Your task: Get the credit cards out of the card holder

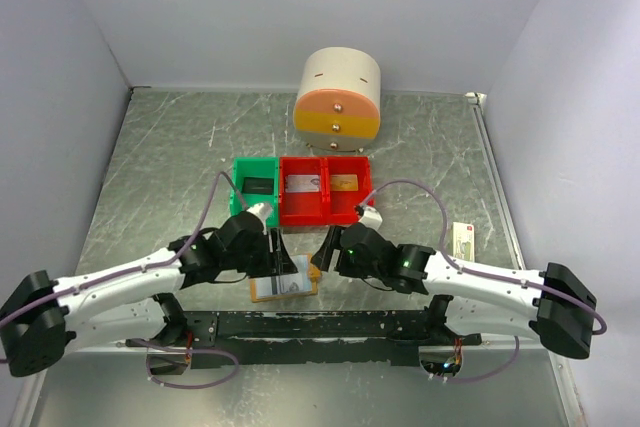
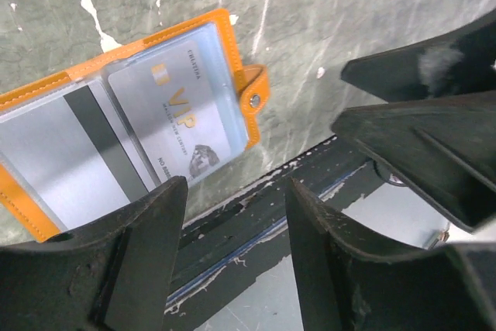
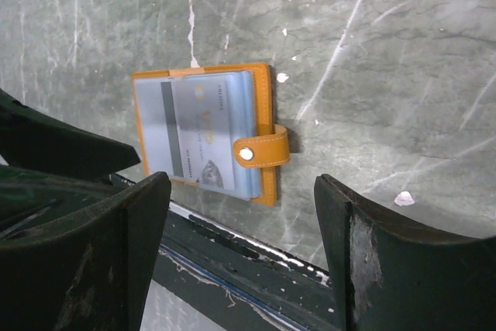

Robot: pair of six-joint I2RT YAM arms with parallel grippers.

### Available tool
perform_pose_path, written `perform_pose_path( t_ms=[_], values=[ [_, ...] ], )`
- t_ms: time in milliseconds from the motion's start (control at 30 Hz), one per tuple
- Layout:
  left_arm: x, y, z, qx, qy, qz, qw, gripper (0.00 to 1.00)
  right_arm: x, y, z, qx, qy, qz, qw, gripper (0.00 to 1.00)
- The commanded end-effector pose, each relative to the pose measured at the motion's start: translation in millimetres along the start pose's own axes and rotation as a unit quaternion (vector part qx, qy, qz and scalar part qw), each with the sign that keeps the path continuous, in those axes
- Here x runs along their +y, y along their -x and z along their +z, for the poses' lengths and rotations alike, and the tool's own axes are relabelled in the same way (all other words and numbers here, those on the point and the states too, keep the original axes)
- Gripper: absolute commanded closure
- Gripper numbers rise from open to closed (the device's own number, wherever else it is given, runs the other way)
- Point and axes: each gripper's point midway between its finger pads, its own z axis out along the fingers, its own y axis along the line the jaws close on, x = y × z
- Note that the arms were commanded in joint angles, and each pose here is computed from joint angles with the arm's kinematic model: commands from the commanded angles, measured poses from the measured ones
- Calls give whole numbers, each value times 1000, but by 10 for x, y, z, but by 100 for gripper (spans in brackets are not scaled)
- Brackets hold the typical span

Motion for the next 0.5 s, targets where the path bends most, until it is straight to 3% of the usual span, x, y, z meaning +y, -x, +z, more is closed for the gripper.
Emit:
perform_pose_path(
  t_ms=[0,133,333,467],
  values=[
    [-6,118,-153,-38,4,-3,999,34,211,64,14,-6,37,-8,999,25],
    [103,104,-201,-44,26,-18,999,34,321,67,21,-2,57,-14,998,29],
    [297,73,-221,-54,64,-54,995,35,674,34,44,20,122,-35,992,44],
    [322,84,-238,-61,68,-67,994,32,778,-47,167,49,119,-56,990,55]
  ],
)
